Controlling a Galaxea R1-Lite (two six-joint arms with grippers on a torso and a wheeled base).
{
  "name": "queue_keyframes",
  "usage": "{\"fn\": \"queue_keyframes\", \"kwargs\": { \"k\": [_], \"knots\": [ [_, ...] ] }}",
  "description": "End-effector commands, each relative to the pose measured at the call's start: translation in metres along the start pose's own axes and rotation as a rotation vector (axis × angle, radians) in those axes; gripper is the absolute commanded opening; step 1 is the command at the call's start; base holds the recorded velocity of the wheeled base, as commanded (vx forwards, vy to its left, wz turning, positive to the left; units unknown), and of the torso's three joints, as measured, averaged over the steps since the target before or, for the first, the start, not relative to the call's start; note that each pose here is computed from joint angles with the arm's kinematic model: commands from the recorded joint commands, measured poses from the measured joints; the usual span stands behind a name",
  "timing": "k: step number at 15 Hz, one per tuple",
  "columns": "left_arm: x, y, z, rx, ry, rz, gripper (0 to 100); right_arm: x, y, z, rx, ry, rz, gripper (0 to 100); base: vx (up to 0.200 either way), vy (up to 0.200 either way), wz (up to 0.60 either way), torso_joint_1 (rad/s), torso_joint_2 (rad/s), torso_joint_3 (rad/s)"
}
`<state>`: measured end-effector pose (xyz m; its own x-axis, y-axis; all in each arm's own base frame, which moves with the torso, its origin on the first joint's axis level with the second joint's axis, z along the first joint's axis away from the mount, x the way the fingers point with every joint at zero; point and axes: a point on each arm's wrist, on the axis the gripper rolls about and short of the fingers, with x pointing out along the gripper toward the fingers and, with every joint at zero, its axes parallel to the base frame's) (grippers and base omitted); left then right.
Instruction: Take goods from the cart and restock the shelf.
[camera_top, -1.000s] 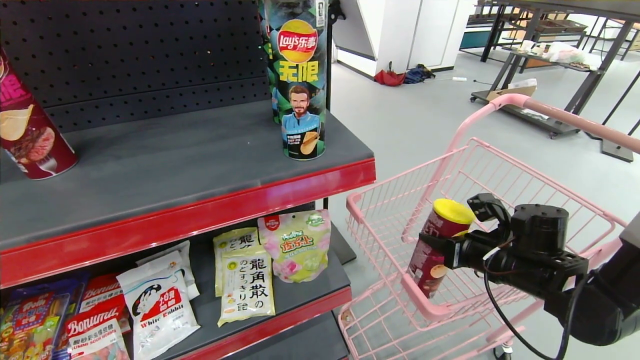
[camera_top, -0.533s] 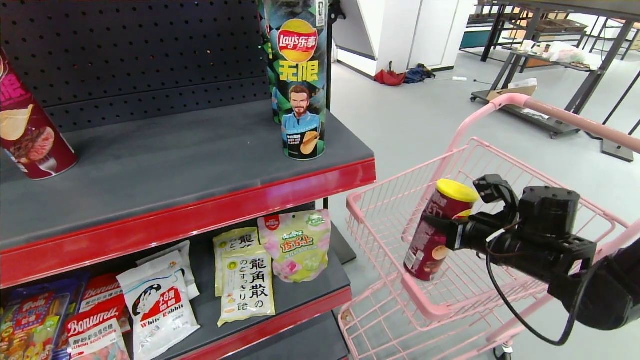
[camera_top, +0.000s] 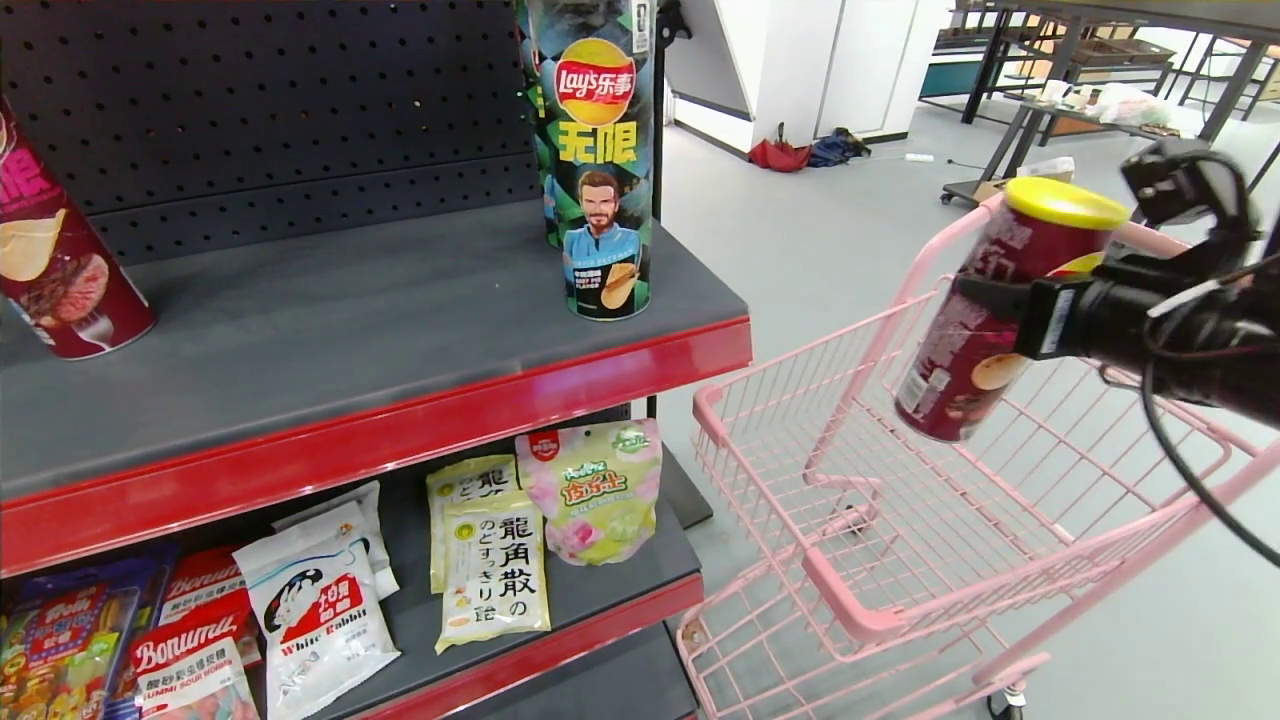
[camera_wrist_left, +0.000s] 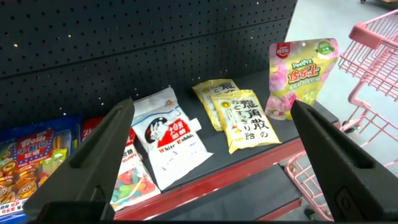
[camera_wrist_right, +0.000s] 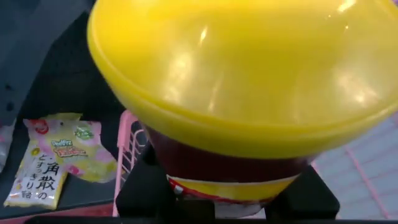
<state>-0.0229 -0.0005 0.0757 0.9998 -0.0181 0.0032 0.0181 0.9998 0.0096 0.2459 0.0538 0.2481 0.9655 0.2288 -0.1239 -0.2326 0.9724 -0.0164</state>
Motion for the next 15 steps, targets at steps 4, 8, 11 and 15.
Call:
{"fn": "queue_keyframes", "kwargs": {
  "k": [4,8,11,15],
  "knots": [
    [0.0,0.0,0.0,0.0,0.0,0.0,100,-0.224,0.002,-0.021,-0.032,0.097,-0.096,0,0.0,0.0,0.0,0.0,0.0,0.0],
    [0.0,0.0,0.0,0.0,0.0,0.0,100,-0.265,0.003,-0.077,-0.044,0.101,-0.216,0,0.0,0.0,0.0,0.0,0.0,0.0],
    [0.0,0.0,0.0,0.0,0.0,0.0,100,-0.266,0.002,-0.078,-0.056,0.104,-0.229,0,0.0,0.0,0.0,0.0,0.0,0.0],
    [0.0,0.0,0.0,0.0,0.0,0.0,100,-0.264,0.002,-0.078,-0.056,0.111,-0.229,0,0.0,0.0,0.0,0.038,-0.13,-0.096]
  ]
}}
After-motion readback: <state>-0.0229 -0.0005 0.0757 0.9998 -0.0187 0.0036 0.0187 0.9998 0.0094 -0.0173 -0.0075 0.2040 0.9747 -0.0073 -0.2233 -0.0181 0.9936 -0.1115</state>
